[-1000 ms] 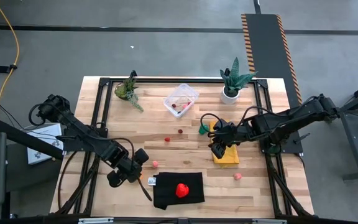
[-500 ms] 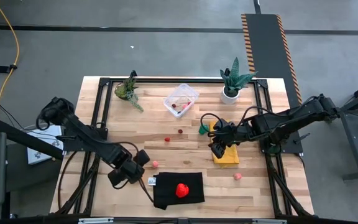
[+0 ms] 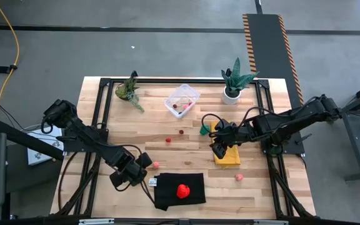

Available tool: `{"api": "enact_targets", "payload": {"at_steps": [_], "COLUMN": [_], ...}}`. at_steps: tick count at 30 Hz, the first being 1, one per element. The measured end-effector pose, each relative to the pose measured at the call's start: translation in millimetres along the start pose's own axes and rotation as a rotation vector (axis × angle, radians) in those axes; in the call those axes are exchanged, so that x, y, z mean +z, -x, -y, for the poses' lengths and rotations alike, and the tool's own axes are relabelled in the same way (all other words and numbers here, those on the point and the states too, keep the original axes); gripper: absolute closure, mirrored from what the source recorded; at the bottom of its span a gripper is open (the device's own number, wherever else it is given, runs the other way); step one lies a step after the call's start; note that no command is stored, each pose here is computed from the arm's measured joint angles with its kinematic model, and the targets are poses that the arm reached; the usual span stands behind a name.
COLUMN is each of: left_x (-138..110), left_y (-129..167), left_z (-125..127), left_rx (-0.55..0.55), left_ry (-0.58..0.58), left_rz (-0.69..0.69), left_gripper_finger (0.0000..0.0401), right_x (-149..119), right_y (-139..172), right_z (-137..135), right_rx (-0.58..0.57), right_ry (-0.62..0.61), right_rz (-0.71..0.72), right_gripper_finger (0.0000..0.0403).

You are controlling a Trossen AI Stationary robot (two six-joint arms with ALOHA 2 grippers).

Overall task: Pick and placing Produce into tupperware
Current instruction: Put the yellow mango into the transparent bin

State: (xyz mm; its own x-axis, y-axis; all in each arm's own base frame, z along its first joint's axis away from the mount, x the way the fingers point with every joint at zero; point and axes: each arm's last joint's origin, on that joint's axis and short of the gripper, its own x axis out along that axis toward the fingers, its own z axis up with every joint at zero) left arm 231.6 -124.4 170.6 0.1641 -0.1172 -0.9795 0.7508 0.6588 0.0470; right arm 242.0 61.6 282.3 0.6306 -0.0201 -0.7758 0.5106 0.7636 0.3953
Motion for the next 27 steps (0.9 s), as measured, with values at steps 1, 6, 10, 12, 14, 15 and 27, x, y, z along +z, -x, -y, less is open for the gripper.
{"api": "enact_targets", "payload": {"at_steps": [1, 6, 10, 12, 14, 15, 27], "left_x": [-1.3, -6.7, -9.2, -9.2, -8.1, -7.4, -4.8], "left_y": [-1.4, -6.8, -9.7, -10.5, -10.6, -10.6, -10.6], "left_z": [0.4, 2.5, 3.3, 3.3, 2.9, 2.6, 1.5], "left_rx": [-0.001, -0.011, -0.013, -0.010, -0.005, -0.002, 0.010], "left_ry": [0.000, 0.001, 0.001, 0.001, 0.000, 0.000, -0.029], "left_rz": [-0.003, -0.019, -0.024, -0.017, -0.005, 0.002, 0.028], "left_gripper_finger": [0.0189, 0.0189, 0.0191, 0.0191, 0.0191, 0.0191, 0.0192], "right_x": [-0.1, -0.3, -0.4, -0.4, -0.3, -0.3, 0.1], "right_y": [0.0, 0.0, 0.0, 0.0, 0.0, 0.0, 0.0], "right_z": [0.2, 0.4, 0.5, 0.5, 0.6, 0.5, 0.8], "right_rx": [-0.002, -0.004, -0.005, -0.005, -0.006, -0.008, -0.015], "right_ry": [0.001, 0.008, 0.008, 0.008, 0.008, 0.008, 0.018], "right_rz": [-0.001, -0.003, -0.004, -0.004, -0.002, 0.000, 0.010], "right_gripper_finger": [0.0226, 0.0226, 0.0226, 0.0226, 0.0226, 0.0226, 0.0226]}}
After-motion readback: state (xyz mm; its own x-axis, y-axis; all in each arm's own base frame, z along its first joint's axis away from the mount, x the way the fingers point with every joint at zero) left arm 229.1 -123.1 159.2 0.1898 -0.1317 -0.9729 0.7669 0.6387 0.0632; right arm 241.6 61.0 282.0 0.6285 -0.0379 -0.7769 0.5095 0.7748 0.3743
